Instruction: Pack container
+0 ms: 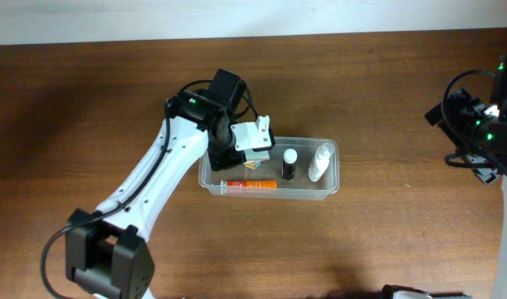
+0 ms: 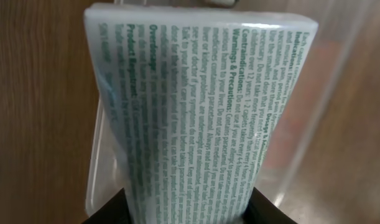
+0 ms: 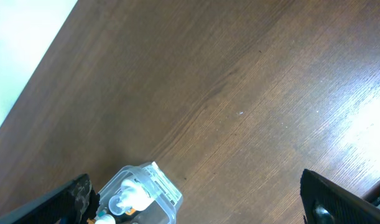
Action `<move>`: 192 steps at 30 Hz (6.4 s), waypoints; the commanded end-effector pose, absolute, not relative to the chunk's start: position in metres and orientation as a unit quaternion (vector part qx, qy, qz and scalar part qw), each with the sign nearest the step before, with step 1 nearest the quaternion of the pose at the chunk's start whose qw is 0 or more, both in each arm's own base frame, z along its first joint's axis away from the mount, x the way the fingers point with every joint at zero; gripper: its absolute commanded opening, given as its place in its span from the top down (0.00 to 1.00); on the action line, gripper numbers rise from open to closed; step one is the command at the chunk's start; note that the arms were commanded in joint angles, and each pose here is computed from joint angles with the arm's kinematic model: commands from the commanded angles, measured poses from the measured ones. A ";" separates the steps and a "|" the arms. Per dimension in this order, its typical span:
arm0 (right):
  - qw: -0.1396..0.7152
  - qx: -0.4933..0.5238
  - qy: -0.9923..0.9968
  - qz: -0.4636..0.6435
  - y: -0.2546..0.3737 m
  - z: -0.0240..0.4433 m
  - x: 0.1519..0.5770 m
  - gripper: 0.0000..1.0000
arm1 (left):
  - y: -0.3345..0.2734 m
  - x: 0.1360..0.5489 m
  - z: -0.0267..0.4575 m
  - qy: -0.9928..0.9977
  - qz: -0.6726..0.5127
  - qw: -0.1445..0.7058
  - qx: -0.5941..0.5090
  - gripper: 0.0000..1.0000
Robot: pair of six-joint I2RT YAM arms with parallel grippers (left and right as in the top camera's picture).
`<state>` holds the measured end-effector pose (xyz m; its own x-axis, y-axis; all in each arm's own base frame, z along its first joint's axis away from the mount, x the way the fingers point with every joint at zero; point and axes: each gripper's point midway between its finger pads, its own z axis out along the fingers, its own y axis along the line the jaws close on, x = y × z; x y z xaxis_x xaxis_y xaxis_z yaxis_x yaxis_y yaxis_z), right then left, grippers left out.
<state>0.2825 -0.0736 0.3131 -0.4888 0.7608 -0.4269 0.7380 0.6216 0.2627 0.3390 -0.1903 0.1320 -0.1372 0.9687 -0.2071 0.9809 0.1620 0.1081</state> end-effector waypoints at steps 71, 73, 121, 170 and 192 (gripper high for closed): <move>0.259 0.439 0.860 0.015 -0.078 0.313 0.282 0.01 | -0.045 0.131 0.319 0.823 -0.196 0.534 -0.009 0.00; 0.259 0.439 0.860 0.015 -0.078 0.313 0.282 0.01 | -0.036 0.140 0.315 0.822 -0.168 0.544 -0.029 0.01; 0.259 0.439 0.860 0.015 -0.078 0.313 0.282 0.01 | 0.014 0.210 0.107 0.826 -0.037 0.537 -0.169 0.01; 0.523 0.122 0.838 0.097 0.002 0.197 0.195 0.02 | 0.014 0.210 0.107 0.827 -0.037 0.536 -0.169 0.00; 0.491 0.125 0.856 0.103 0.004 0.101 0.196 0.02 | 0.014 0.210 0.107 0.827 -0.037 0.536 -0.169 0.00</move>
